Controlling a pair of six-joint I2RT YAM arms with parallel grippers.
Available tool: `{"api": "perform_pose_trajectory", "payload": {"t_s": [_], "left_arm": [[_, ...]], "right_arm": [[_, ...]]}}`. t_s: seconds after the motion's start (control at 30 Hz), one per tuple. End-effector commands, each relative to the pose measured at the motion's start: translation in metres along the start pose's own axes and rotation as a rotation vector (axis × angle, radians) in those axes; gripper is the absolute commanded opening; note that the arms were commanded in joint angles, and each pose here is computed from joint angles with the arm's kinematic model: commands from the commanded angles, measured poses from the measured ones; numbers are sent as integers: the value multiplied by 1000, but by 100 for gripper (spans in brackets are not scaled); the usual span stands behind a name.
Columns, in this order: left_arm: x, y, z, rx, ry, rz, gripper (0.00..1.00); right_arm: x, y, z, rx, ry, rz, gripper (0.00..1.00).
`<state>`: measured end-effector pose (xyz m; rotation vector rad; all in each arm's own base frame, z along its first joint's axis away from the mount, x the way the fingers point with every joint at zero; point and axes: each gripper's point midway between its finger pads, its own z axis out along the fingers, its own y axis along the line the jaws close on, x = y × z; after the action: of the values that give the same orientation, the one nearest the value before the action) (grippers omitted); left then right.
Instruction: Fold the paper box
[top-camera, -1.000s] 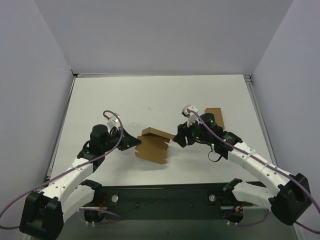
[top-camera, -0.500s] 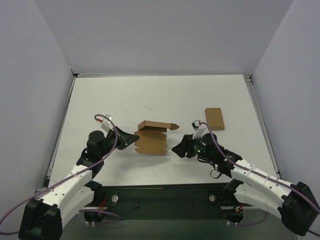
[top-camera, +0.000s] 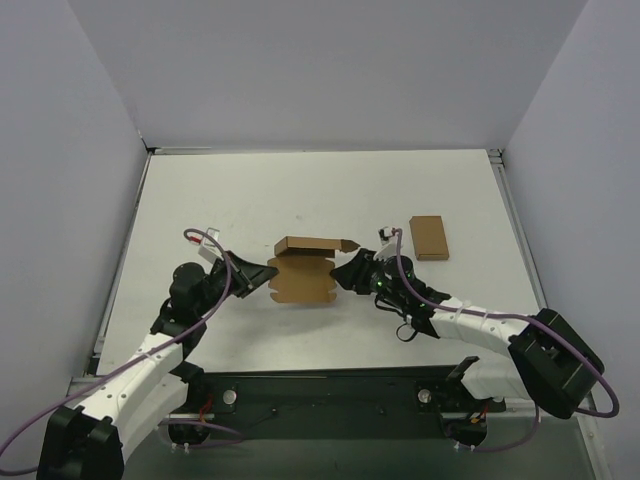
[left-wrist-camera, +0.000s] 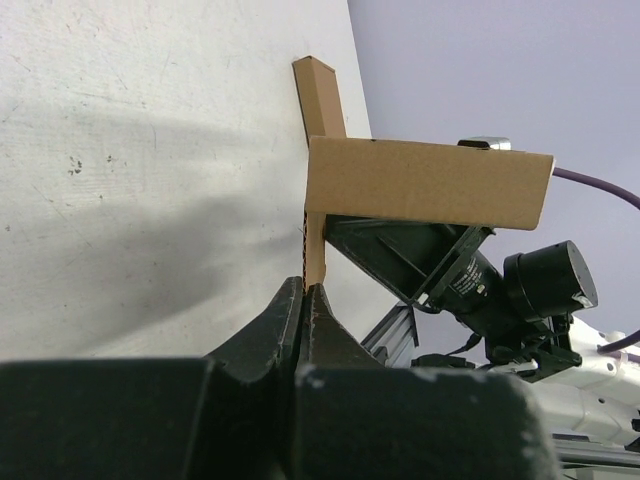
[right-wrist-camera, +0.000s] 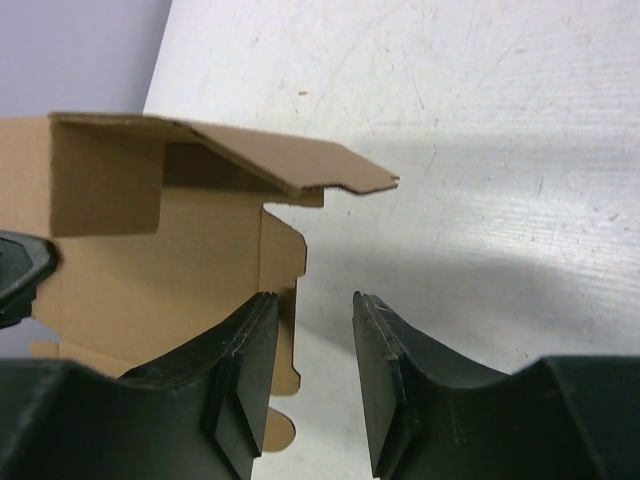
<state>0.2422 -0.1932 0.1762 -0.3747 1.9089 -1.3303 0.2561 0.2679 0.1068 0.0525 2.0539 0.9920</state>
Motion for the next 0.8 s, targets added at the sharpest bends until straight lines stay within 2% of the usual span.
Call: {"api": "perform_pose_trajectory", "payload": {"t_s": [0.0, 0.17, 0.77], "left_arm": [[-14, -26, -3, 85, -52, 17, 0], [-13, -26, -4, 89, -50, 11, 0], [-12, -25, -4, 98, -58, 2, 0]], "right_arm": [[-63, 30, 6, -75, -220, 11, 37], [-74, 21, 13, -79, -232, 58, 38], [-83, 50, 21, -200, -210, 98, 38]]}}
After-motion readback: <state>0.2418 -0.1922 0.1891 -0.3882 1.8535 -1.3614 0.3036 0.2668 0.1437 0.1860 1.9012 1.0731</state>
